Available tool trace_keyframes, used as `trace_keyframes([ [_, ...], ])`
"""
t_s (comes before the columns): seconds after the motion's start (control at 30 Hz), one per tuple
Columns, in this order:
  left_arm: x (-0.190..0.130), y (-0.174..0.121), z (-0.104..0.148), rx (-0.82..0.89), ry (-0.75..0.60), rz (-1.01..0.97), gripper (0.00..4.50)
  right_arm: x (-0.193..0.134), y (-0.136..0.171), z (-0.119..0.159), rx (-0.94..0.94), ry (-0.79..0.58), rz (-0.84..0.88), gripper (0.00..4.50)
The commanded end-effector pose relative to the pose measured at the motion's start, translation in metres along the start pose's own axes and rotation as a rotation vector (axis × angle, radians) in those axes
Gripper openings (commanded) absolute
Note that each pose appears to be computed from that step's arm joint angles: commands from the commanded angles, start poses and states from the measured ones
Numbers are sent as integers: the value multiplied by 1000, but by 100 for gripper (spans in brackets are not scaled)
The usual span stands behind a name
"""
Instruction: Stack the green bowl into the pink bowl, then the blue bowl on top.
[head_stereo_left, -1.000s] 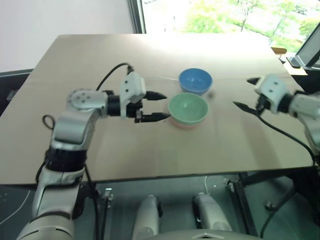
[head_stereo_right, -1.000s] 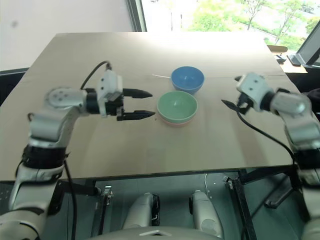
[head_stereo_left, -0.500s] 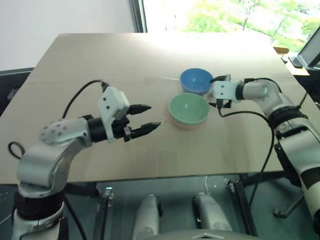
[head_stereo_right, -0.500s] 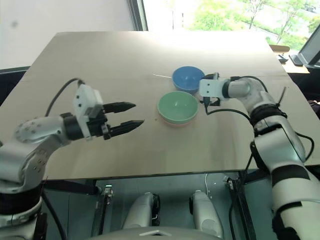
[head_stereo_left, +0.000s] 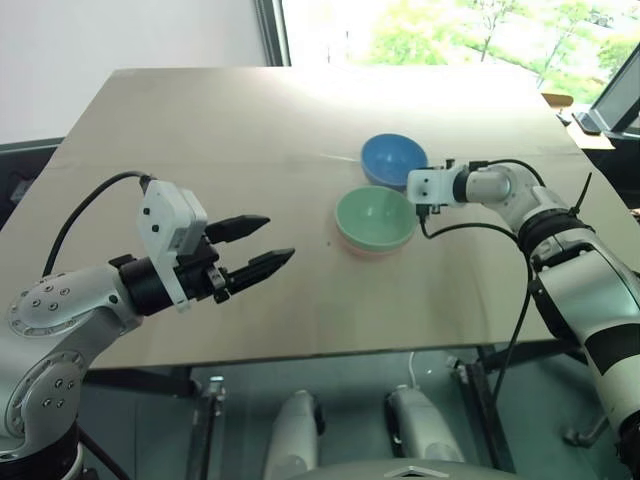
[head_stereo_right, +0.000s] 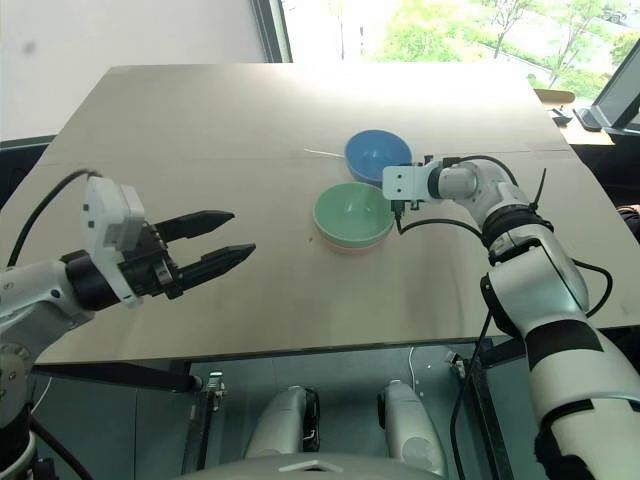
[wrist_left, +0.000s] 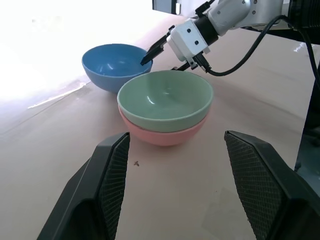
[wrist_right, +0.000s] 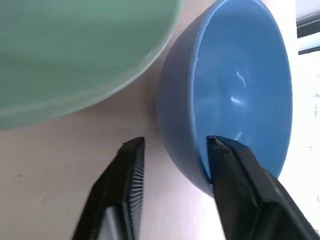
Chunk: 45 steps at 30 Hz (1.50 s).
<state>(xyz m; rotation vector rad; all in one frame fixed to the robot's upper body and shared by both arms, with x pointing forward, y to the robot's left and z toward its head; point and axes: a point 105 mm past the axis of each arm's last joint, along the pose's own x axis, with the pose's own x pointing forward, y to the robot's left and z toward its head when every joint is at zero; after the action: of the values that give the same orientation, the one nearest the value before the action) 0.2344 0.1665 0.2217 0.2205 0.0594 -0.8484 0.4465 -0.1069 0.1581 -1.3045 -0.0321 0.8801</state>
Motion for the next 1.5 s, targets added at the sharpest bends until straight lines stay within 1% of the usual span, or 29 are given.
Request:
trace_keyframes([
  [0.03,-3,-4,12,46,-37,16,321,-3,-17,6,-35,-7,-50,57],
  [0.07,-2,-3,12,47,-38,19,321,-4,-18,6,-45,-4,-52,13],
  [0.2,2,-4,16,41,-66,-2,321,-9,-21,2,-61,3,-58,13],
  [0.33,5,6,14,39,-76,-2,321,-32,-40,3,-2,-75,-91,13],
  [0.47,3,14,7,25,-87,17,321,-56,-58,14,88,-222,-109,13],
  [0.57,4,19,-4,37,-59,36,321,-77,-63,31,129,-362,-83,13],
  [0.67,6,22,-8,37,-60,40,321,-95,-51,56,180,-475,-12,13],
  [0.8,8,23,-10,45,-62,25,321,-106,-19,87,258,-538,131,13],
  [0.87,9,24,-10,48,-63,19,321,-106,-7,92,287,-528,178,69],
  [0.9,9,24,-9,50,-65,16,321,-106,-2,91,290,-515,195,88],
  [0.93,9,25,-8,51,-67,15,321,-106,1,91,301,-503,209,122],
  [0.97,9,25,-8,52,-69,14,321,-106,4,90,310,-494,218,171],
  [1.0,10,25,-8,53,-70,10,321,-108,6,89,312,-481,221,205],
  [1.03,10,25,-8,54,-70,7,321,-109,6,88,313,-471,220,255],
  [1.1,11,25,-7,55,-72,1,321,-112,6,87,318,-461,214,334],
  [1.2,13,25,-8,56,-75,-7,321,-119,3,86,341,-456,188,441],
  [1.23,15,25,-8,55,-77,-11,321,-128,-1,81,389,-460,111,448],
  [1.3,18,25,-9,53,-80,-16,321,-138,-5,76,448,-458,19,448],
  [1.37,21,26,-11,62,-82,-6,321,-151,3,66,564,-442,-45,448],
  [1.43,23,29,-16,76,-72,13,321,-163,18,51,659,-383,-97,448],
  [1.5,21,32,-24,114,-45,15,321,-173,32,44,703,-342,-114,448],
])
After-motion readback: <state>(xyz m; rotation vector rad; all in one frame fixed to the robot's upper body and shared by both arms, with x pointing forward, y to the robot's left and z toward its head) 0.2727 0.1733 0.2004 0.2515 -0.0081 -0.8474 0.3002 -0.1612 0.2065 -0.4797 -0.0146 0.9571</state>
